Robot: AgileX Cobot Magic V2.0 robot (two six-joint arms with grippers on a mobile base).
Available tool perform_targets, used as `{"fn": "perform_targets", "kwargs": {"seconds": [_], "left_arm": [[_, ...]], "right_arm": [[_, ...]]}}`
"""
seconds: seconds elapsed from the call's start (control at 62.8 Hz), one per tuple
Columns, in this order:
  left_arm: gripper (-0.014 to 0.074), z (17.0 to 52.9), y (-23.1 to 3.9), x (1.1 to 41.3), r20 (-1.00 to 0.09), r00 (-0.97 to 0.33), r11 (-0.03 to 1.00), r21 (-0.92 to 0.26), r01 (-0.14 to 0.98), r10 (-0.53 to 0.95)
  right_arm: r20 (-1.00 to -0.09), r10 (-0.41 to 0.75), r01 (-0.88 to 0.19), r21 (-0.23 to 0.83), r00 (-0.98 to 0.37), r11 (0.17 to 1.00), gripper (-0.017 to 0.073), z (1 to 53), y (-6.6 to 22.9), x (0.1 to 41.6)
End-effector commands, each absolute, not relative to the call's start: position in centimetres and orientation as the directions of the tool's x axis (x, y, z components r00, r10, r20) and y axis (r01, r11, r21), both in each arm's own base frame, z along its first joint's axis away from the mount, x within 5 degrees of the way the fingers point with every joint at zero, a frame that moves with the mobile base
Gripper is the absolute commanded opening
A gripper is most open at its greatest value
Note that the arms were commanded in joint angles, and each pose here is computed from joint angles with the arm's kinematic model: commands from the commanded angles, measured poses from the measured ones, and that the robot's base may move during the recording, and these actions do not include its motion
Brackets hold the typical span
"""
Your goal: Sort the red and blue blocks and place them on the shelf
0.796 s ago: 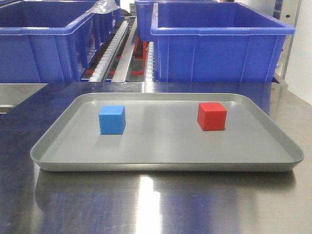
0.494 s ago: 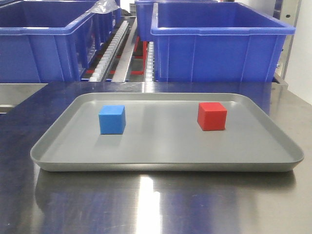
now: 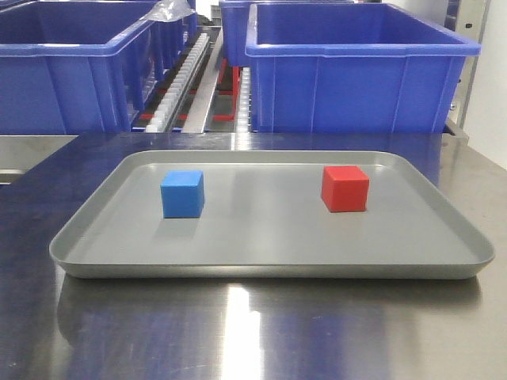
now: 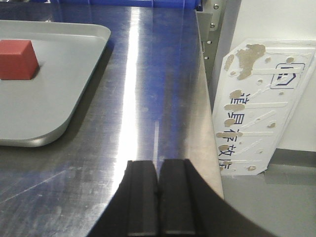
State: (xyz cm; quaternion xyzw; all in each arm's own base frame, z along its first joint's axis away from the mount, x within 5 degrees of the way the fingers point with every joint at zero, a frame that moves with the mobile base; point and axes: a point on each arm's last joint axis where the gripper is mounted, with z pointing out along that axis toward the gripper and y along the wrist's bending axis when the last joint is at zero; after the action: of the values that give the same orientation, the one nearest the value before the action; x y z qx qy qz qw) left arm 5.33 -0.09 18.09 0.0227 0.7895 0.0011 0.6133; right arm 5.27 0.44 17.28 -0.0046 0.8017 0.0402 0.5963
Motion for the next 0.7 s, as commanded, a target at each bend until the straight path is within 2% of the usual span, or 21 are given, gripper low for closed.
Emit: {"fn": "perform_targets", "kwargs": {"seconds": [0.0,0.685], "left_arm": [[0.0126,17.7,-0.15,5.46,-0.981,-0.19,0.999,0.02,0.038,0.027],[0.0126,17.7,-0.15,5.46,-0.981,-0.19,0.999,0.02,0.038,0.027]], "right_arm": [[-0.975,0.034,-0.061,0.048,-0.22,0.997,0.0049,17.68,0.42,5.33],[-0.976,0.027,-0.06,0.04,-0.217,0.997,0.0049,17.7,0.4,5.34]]}}
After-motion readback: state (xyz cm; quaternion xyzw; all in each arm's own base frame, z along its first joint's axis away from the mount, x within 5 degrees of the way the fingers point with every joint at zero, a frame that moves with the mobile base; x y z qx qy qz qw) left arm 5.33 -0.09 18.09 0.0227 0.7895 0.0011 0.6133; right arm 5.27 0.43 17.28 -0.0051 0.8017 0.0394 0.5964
